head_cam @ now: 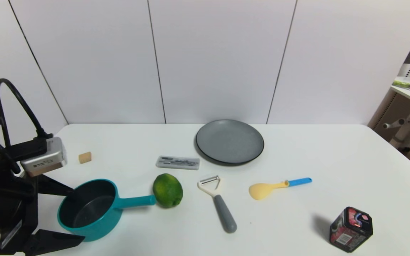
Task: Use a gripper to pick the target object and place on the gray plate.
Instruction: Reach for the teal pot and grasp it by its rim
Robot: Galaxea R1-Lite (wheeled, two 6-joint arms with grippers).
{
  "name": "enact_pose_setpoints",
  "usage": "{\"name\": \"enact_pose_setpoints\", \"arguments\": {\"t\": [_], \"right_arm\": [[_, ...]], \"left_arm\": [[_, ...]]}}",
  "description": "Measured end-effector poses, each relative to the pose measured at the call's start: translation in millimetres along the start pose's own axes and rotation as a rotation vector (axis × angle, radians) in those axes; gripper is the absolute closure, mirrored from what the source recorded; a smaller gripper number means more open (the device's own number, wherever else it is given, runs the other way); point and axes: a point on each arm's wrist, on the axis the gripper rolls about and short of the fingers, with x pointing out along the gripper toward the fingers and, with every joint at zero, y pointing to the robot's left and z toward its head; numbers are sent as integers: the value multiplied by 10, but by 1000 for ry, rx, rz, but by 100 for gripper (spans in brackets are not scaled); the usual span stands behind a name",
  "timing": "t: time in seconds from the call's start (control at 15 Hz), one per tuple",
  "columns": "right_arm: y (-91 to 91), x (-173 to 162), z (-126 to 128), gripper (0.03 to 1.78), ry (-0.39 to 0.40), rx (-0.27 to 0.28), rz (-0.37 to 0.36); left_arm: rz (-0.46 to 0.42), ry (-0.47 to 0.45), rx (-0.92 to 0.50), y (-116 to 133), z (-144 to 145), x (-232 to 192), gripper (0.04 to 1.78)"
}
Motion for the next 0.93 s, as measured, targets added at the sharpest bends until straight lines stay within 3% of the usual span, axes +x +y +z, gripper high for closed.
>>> {"name": "enact_pose_setpoints", "arguments": {"t": [0.4, 0.93], "right_arm": [[0, 0, 0, 10, 0, 0, 0], [0, 0, 0, 10, 0, 0, 0]], "left_arm": [[-53, 91, 77, 114, -69, 247, 13], [-6, 163, 136, 273, -89, 471, 13]]}}
